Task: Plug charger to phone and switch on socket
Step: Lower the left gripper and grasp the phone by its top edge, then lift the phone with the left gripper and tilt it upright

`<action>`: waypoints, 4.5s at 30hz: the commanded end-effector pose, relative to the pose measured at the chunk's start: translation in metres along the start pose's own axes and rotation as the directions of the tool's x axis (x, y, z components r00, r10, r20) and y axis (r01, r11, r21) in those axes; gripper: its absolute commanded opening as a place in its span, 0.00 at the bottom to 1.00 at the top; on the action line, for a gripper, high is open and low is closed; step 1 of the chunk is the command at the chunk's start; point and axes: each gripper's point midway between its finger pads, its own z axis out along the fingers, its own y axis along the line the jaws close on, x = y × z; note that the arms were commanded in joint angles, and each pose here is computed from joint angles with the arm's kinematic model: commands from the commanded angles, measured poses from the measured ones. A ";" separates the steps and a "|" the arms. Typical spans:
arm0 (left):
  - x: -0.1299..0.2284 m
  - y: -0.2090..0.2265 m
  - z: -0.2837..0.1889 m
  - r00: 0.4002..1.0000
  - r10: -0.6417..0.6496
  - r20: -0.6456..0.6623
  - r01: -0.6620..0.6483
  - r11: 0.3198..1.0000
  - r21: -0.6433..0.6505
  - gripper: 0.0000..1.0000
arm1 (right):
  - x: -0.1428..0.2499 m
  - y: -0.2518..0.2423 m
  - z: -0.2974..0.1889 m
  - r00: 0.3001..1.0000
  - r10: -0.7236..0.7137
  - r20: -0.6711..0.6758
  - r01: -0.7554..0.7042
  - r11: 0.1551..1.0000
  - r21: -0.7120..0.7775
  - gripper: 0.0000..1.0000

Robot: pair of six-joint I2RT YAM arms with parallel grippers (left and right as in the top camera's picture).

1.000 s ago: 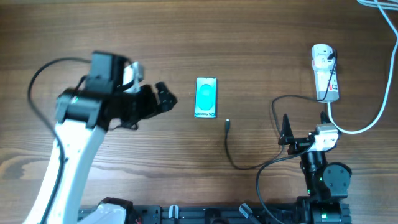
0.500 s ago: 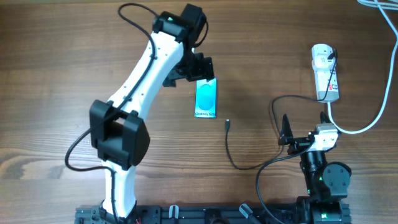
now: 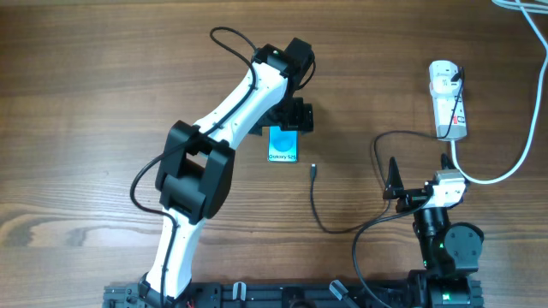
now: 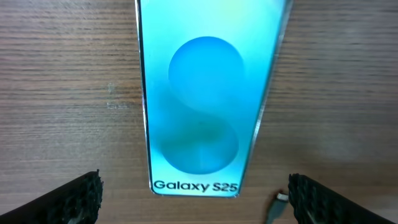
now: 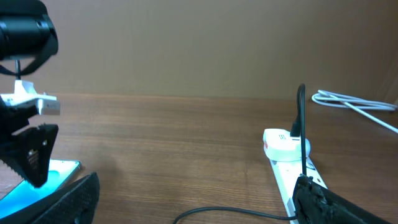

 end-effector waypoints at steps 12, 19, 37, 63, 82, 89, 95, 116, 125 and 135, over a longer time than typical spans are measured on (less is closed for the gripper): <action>-0.003 -0.005 0.038 1.000 0.016 -0.010 -0.016 0.999 -0.031 1.00 | -0.001 -0.002 0.000 1.000 -0.011 0.005 0.011 1.000 0.013 1.00; 0.001 0.003 0.052 1.000 0.013 -0.020 -0.015 0.998 -0.059 1.00 | -0.001 -0.002 0.000 1.000 -0.011 0.005 0.011 1.000 0.012 1.00; 0.004 0.011 0.074 1.000 -0.010 -0.004 0.010 0.997 -0.081 0.91 | -0.001 -0.002 0.000 1.000 -0.011 0.005 0.011 1.000 0.012 1.00; 0.016 0.003 -0.005 1.000 -0.008 -0.002 0.008 0.999 -0.031 0.70 | -0.001 -0.002 0.000 1.000 -0.011 0.005 0.011 1.000 0.012 1.00; 0.076 -0.070 -0.231 0.949 0.266 -0.170 0.080 0.317 0.945 0.69 | -0.001 -0.002 0.000 1.000 -0.011 0.005 0.011 1.000 0.012 1.00; 0.054 -0.045 -0.243 0.929 0.155 -0.336 0.284 0.286 0.915 0.72 | -0.001 -0.002 0.000 1.000 -0.011 0.005 0.011 1.000 0.012 1.00; 0.032 -0.015 -0.250 0.896 0.055 -0.441 0.416 0.243 0.876 0.71 | -0.001 -0.002 0.000 1.000 -0.011 0.005 0.011 1.000 0.012 1.00; 0.006 0.036 -0.278 0.897 0.018 -0.443 0.441 0.058 0.896 0.71 | -0.001 -0.002 0.000 1.000 -0.011 0.005 0.011 1.000 0.012 1.00; 0.010 0.027 -0.278 0.895 0.037 -0.444 0.440 0.069 0.895 0.71 | -0.001 -0.002 0.000 1.000 -0.011 0.005 0.011 1.000 0.012 1.00; 0.010 0.027 -0.278 0.896 0.037 -0.443 0.440 0.069 0.895 0.71 | -0.001 -0.002 0.000 1.000 -0.011 0.005 0.011 1.000 0.012 1.00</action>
